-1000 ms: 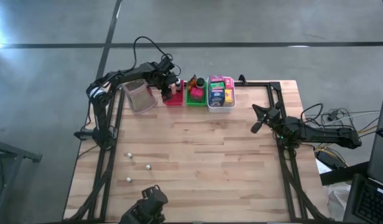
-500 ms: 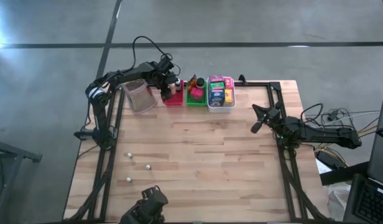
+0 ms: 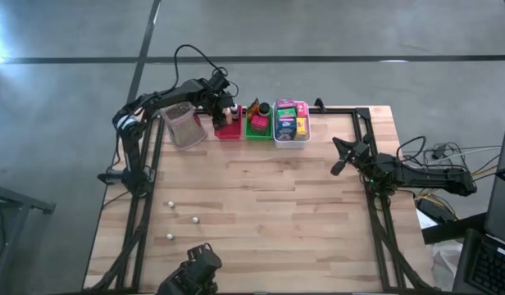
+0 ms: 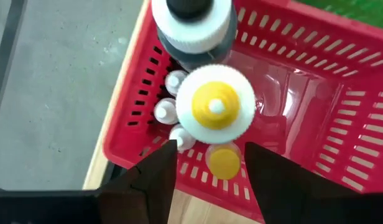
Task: Pick & Place Kitchen Items
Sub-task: Put the small black food coloring bottle into the red bin
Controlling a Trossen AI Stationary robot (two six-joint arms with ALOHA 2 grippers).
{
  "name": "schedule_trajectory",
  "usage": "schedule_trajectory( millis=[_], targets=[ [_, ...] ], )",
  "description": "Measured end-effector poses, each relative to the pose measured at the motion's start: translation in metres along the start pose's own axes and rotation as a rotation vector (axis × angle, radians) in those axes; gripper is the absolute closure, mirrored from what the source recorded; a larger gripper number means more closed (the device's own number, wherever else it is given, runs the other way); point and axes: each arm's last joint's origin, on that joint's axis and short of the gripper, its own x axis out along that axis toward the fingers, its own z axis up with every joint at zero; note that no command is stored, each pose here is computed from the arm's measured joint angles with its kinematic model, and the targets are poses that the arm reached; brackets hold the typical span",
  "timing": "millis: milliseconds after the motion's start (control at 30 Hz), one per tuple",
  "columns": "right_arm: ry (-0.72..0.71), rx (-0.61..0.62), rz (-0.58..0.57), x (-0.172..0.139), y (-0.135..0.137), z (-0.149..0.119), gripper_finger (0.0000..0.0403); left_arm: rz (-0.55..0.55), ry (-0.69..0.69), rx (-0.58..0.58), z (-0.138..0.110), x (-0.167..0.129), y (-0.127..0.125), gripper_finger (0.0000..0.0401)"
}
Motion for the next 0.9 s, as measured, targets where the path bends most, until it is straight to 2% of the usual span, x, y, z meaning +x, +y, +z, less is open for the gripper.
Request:
schedule_trajectory(
  millis=[267, 600, 767, 900],
  targets=[
    [0.0, 0.0, 0.0, 0.0, 0.0, 0.0, 0.0394, -0.013, 0.025, 0.008, 0.008, -0.018, 0.004, 0.0206],
    [0.0, 0.0, 0.0, 0.0, 0.0, 0.0, 0.0394, -0.051, 0.097, 0.0, 0.018, -0.06, 0.006, 0.0206],
    [0.0, 0.0, 0.0, 0.0, 0.0, 0.0, 0.0394, -0.09, 0.143, 0.027, 0.023, -0.078, -0.005, 0.0212],
    [0.0, 0.0, 0.0, 0.0, 0.0, 0.0, 0.0394, -0.119, 0.172, 0.058, 0.028, -0.092, -0.026, 0.0219]
  ],
)
